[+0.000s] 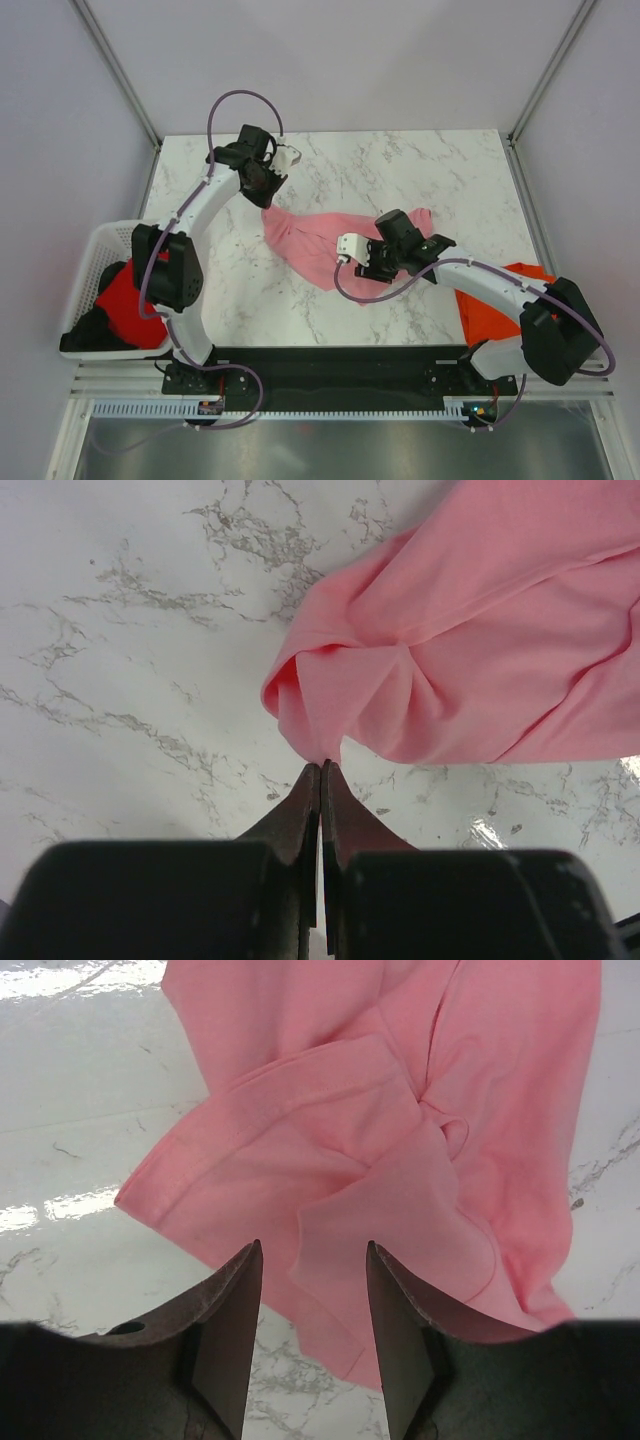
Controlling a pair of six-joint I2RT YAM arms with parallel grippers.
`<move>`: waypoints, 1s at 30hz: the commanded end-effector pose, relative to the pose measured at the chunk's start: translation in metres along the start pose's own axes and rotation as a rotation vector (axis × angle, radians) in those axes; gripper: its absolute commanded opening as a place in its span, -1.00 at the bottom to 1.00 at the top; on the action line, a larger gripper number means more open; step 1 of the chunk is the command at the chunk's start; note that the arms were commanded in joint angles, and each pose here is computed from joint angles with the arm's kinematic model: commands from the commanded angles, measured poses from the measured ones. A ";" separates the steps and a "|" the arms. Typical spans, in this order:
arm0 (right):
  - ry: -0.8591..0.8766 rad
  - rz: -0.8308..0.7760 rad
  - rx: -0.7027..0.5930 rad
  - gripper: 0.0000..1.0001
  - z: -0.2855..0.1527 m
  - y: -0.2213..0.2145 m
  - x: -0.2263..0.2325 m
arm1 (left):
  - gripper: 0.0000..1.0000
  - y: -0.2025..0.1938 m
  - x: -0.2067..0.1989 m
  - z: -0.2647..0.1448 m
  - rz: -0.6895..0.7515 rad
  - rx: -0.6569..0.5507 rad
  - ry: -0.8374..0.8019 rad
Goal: Fold and stack the t-shirts
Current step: Flatten the tshirt out
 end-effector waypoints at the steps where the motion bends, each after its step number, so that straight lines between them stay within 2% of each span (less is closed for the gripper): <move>1: -0.037 -0.045 0.011 0.08 0.010 0.000 -0.008 | -0.95 0.011 0.002 -0.021 -0.022 -0.070 0.019; 8: -0.056 -0.045 0.076 -0.03 0.023 -0.009 -0.017 | -0.96 0.006 0.007 -0.027 -0.024 -0.071 0.040; 11: -0.079 -0.041 0.103 -0.26 0.023 -0.012 -0.022 | -0.95 0.005 0.010 -0.027 -0.030 -0.071 0.045; 12: -0.085 -0.040 0.116 -0.43 0.023 -0.015 -0.023 | -0.95 0.006 0.010 -0.028 -0.029 -0.073 0.046; 14: -0.086 -0.038 0.127 -0.60 0.024 -0.017 -0.022 | -0.95 0.007 0.011 -0.027 -0.028 -0.076 0.048; 15: -0.090 -0.035 0.135 -0.81 0.024 -0.019 -0.023 | -0.96 0.007 0.011 -0.027 -0.031 -0.075 0.048; 17: -0.104 -0.027 0.132 -1.00 0.021 -0.017 -0.025 | -0.95 0.009 0.011 -0.027 -0.031 -0.078 0.048; 23: -0.295 -0.021 0.153 -1.00 -0.020 -0.015 -0.080 | -0.96 0.008 0.010 -0.028 -0.028 -0.080 0.044; 27: -0.388 0.031 0.195 -1.00 -0.044 -0.042 -0.125 | -0.95 0.007 0.009 -0.027 -0.028 -0.078 0.041; 30: -0.401 0.091 0.221 -1.00 -0.042 -0.064 -0.149 | -0.96 0.010 0.010 -0.029 -0.024 -0.084 0.042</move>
Point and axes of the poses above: each gripper's point midway between its finger pads, its own z axis out along the fingers, its own x axis along the line the jaws close on, y = z × x, the point moved 1 cm from there along -z, back along the fingers, and after that the axes turned 9 degrees about -z, right-handed, at the moved point
